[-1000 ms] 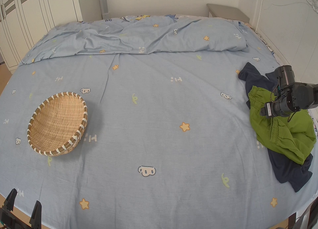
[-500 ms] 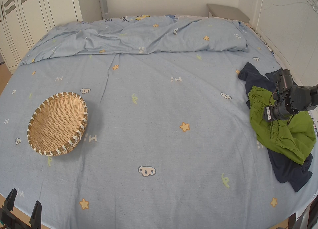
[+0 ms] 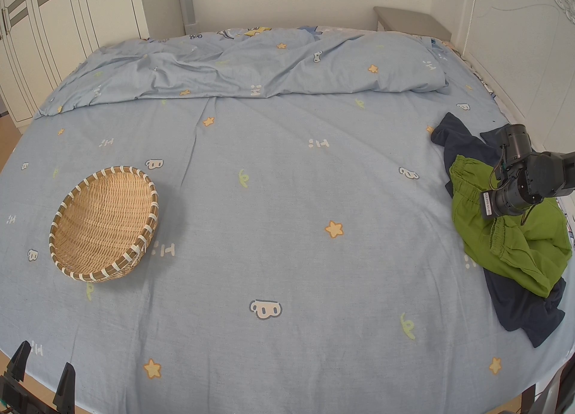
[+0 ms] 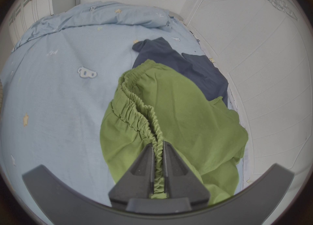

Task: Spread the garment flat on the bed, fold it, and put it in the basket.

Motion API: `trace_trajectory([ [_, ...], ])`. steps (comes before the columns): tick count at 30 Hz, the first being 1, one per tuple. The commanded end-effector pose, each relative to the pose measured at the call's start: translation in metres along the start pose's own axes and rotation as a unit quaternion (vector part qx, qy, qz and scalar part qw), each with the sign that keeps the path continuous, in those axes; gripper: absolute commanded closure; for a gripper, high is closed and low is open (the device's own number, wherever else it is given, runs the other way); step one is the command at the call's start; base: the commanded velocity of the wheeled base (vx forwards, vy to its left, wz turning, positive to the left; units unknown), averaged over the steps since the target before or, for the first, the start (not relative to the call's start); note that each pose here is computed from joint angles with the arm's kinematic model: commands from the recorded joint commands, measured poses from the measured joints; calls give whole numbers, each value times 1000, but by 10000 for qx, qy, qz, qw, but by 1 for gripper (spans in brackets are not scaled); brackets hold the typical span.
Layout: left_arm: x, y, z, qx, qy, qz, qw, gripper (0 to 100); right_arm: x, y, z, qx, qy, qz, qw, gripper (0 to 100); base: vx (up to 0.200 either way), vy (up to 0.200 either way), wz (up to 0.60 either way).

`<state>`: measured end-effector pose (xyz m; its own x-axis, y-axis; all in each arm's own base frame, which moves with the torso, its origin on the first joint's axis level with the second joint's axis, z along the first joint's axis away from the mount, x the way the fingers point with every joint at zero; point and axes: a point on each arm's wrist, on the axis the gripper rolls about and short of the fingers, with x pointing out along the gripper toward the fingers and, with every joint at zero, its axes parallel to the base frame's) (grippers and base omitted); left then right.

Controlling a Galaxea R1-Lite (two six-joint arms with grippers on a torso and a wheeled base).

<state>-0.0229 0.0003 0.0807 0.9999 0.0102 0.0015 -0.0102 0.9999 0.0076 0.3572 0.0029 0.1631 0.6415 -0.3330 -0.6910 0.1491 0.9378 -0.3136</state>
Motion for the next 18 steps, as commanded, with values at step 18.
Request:
trace_trajectory([
  [18,1,0,-5,1,76,2,10000,0,-231,8,19,1466,-788,2878,9431,100,0,0,0],
])
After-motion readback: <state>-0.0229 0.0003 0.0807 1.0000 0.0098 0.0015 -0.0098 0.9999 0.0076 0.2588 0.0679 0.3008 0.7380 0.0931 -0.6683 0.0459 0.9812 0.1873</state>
